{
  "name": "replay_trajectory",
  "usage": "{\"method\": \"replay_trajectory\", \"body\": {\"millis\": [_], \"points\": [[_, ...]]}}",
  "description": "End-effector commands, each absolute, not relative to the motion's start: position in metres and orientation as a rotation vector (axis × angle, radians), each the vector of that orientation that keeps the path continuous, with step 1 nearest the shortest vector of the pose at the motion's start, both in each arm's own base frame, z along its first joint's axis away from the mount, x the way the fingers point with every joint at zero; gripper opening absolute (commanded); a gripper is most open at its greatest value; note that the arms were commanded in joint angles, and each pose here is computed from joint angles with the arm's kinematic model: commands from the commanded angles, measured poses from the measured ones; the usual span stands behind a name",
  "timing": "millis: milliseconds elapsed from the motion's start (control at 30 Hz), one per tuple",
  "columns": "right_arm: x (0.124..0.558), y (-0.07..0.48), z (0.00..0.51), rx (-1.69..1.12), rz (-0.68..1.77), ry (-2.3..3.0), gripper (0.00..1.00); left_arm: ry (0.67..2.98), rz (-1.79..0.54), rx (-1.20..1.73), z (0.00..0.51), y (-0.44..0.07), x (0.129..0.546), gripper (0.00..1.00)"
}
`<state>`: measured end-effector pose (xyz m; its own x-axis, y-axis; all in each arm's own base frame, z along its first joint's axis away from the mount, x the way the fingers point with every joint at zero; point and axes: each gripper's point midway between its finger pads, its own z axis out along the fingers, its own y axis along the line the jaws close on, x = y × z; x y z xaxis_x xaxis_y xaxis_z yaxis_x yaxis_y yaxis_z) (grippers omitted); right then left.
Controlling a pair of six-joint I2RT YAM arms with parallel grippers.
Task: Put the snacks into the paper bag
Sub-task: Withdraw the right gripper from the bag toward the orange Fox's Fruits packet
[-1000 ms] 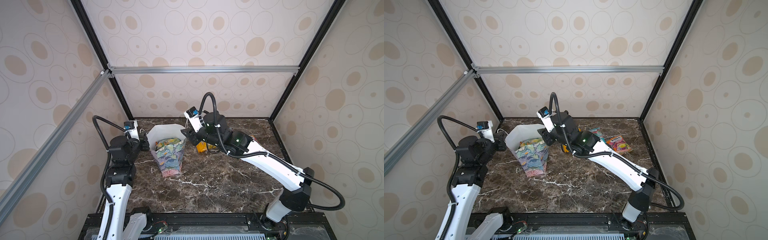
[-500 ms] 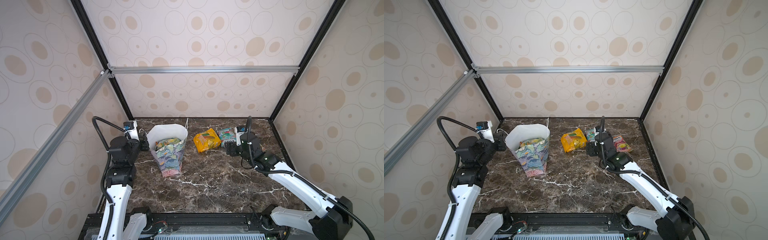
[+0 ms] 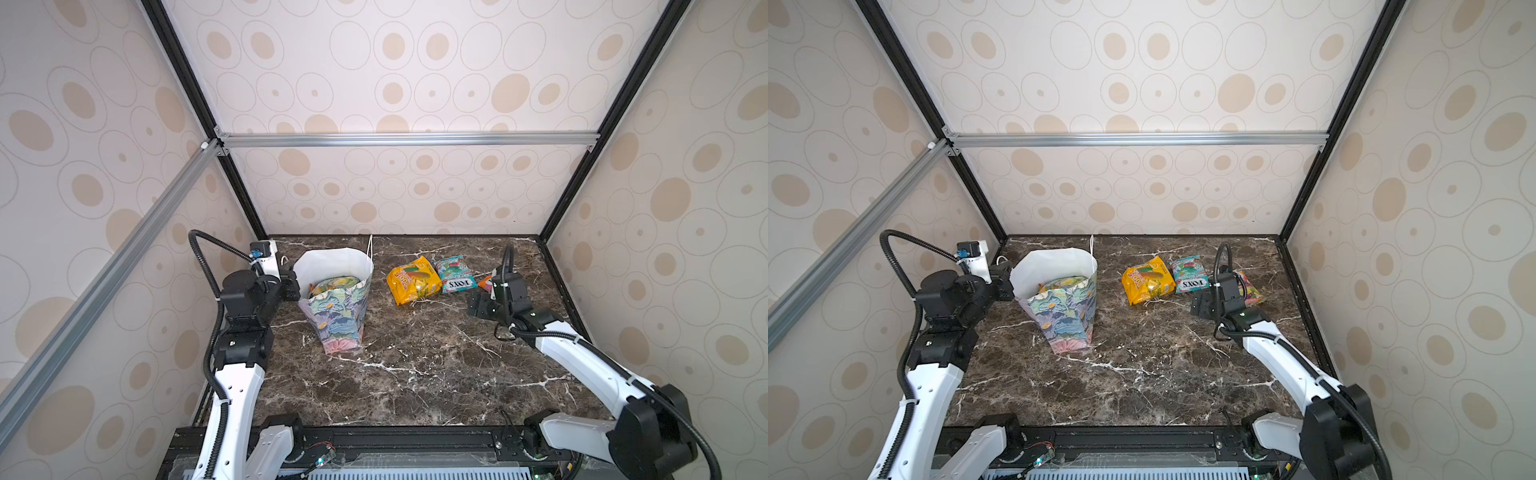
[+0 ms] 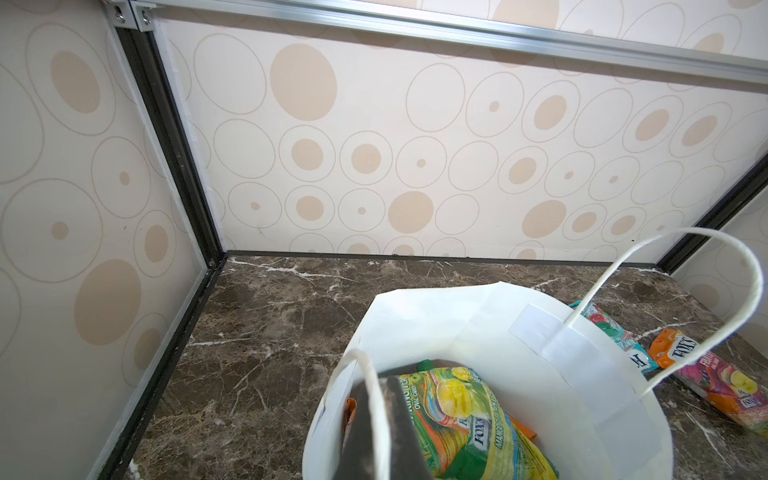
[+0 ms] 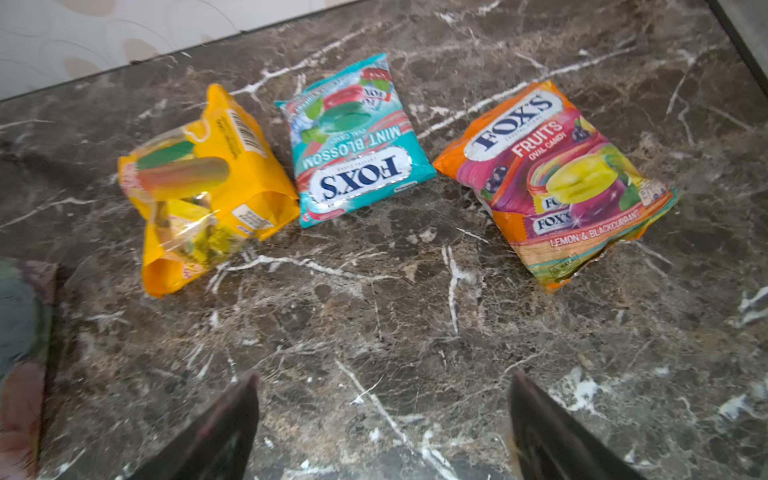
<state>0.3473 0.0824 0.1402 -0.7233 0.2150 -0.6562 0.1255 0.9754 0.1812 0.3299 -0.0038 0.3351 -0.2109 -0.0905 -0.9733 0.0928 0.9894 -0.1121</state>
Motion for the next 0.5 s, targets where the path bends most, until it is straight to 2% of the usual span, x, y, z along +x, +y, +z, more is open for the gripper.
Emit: {"method": "replay_trajectory", "body": {"millis": [0, 367, 467], "points": [[0.361, 0.071, 0.138, 0.31, 0.163, 2.414, 0.95, 1.745, -0.159, 0.0, 0.347, -0.002, 0.328, 0.0], [0.378, 0.025, 0.125, 0.458, 0.077, 2.428, 0.93, 1.748, -0.165, 0.001, 0.346, -0.002, 0.328, 0.0], [0.372, 0.009, 0.116, 0.577, 0.151, 2.425, 0.92, 1.744, -0.154, -0.006, 0.348, 0.0, 0.327, 0.0]]}}
